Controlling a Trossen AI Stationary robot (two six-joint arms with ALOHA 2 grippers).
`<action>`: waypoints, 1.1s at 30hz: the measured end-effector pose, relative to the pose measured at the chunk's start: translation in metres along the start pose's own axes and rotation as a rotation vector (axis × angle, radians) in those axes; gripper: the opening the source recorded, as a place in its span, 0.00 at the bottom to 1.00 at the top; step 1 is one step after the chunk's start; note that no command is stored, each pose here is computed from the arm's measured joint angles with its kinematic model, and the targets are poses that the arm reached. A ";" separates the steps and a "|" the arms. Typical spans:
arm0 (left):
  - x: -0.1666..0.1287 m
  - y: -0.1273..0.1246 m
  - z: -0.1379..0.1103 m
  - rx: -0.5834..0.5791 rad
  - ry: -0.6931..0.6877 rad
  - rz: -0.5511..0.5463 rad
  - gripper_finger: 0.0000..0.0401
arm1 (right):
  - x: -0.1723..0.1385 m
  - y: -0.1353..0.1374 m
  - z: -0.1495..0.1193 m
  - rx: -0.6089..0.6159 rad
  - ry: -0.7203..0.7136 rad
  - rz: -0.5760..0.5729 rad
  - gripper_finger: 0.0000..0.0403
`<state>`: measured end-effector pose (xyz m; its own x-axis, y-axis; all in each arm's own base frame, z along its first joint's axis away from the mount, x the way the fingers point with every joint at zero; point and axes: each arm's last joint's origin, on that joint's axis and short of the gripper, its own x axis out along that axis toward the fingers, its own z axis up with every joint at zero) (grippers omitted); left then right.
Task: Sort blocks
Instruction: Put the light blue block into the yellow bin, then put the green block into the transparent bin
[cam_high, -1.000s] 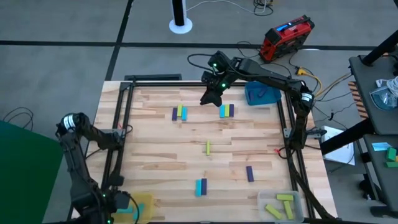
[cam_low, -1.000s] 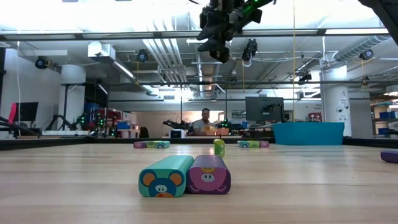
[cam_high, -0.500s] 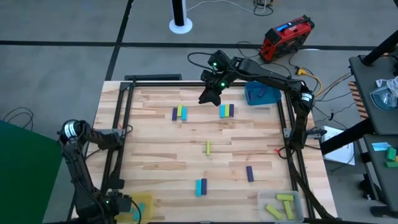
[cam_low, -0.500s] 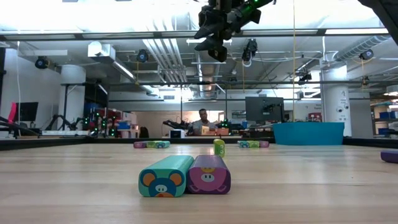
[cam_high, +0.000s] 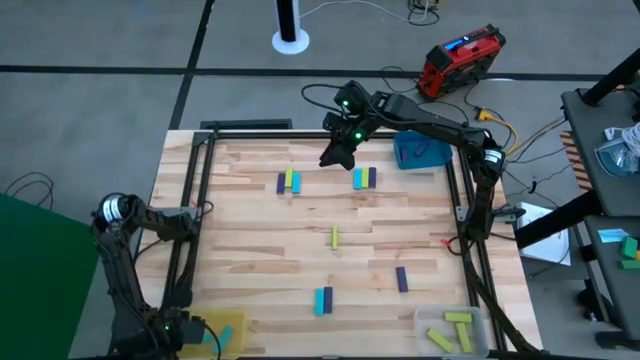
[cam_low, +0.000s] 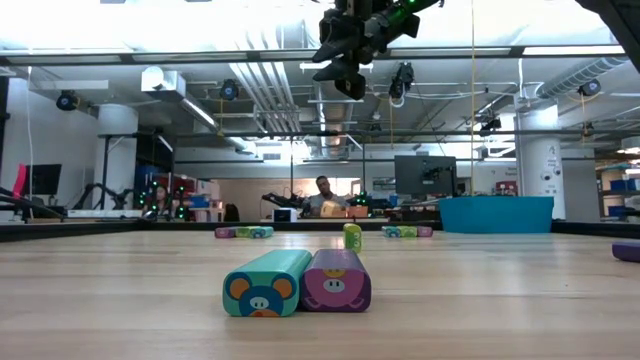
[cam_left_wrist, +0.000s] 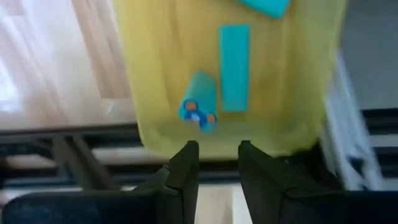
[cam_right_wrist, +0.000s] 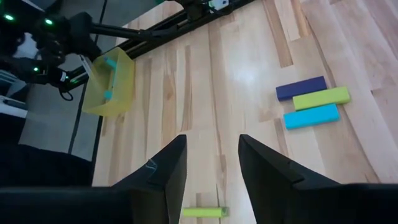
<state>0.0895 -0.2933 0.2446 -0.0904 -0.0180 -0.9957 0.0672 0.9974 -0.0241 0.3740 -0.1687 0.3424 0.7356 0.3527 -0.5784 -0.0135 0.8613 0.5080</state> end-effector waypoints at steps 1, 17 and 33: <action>-0.008 0.000 0.001 -0.006 -0.001 -0.002 0.22 | 0.000 0.000 0.000 0.000 0.000 0.000 0.34; -0.122 0.053 0.047 -0.283 -0.438 0.052 0.18 | 0.005 0.006 -0.001 0.074 0.010 0.011 0.35; -0.121 0.181 0.074 -0.692 -0.740 0.275 0.06 | 0.029 0.040 -0.022 0.150 0.194 -0.148 0.23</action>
<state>0.1858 -0.1161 0.3542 0.4877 0.4103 -0.7706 -0.6104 0.7913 0.0350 0.3804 -0.1159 0.3318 0.5784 0.3035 -0.7572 0.1950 0.8499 0.4896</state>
